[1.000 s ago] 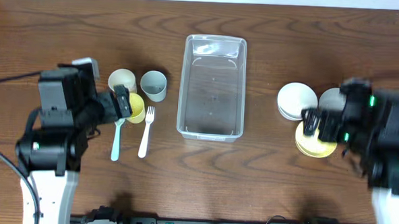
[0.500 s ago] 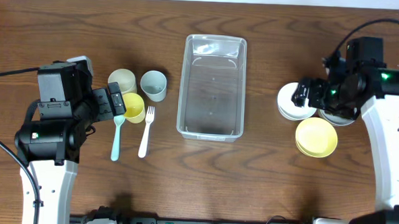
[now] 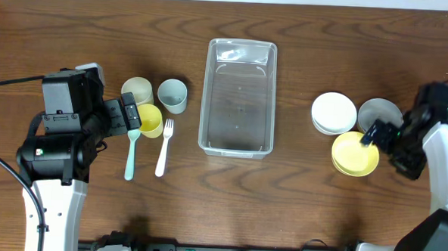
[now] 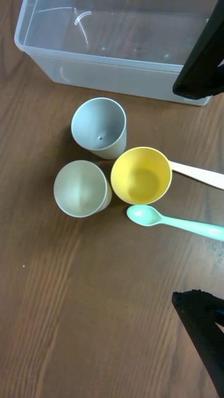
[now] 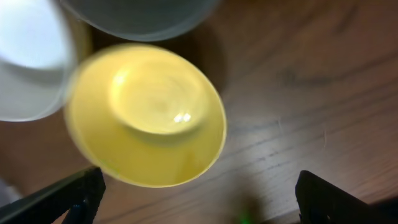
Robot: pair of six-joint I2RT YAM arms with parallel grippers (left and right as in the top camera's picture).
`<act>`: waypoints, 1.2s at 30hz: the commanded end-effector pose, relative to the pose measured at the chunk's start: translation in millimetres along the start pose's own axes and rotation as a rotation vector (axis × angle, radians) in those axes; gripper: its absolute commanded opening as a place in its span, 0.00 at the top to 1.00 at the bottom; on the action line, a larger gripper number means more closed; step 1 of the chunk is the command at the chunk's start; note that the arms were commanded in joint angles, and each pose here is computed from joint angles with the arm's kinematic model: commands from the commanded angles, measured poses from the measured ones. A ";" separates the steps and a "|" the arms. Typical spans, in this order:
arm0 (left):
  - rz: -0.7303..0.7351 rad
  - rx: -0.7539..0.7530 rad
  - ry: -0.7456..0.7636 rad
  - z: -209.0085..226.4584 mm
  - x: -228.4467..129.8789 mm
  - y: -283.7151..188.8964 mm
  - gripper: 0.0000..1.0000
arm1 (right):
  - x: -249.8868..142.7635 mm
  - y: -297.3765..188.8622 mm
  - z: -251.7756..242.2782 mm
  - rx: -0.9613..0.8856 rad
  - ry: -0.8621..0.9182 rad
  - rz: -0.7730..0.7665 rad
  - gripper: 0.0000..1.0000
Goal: Pack container
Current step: 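Move the right gripper to the yellow bowl and grasp its rim, then carry the yellow bowl into the clear container and release it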
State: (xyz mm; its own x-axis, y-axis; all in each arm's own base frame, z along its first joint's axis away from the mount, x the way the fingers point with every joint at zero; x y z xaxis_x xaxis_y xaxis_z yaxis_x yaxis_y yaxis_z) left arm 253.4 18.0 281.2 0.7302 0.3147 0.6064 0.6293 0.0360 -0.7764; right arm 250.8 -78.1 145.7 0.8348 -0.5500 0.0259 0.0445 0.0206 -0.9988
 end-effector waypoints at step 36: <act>-0.025 0.013 0.006 1.3 6.0 -5.6 0.02 | -40.9 74.0 -29.7 -0.155 0.190 0.027 0.97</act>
State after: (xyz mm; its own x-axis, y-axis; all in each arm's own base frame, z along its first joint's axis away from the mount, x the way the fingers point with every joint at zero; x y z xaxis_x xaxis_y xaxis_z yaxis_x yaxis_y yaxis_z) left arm 253.3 18.0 281.2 0.7304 0.3147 0.6061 0.6290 0.0360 -0.7766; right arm 211.2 -78.4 73.2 0.7339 -0.6792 0.0073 -0.0517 -0.0667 -0.9964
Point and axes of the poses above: each gripper's point midway between its finger pads, its own y axis out along the fingers, its own z axis along the line the jaws close on, x = y × z, the point moved 6 cm from there along -y, back along the fingers, and after that the axes turned 5 degrees about -y, right-handed, at the moved point
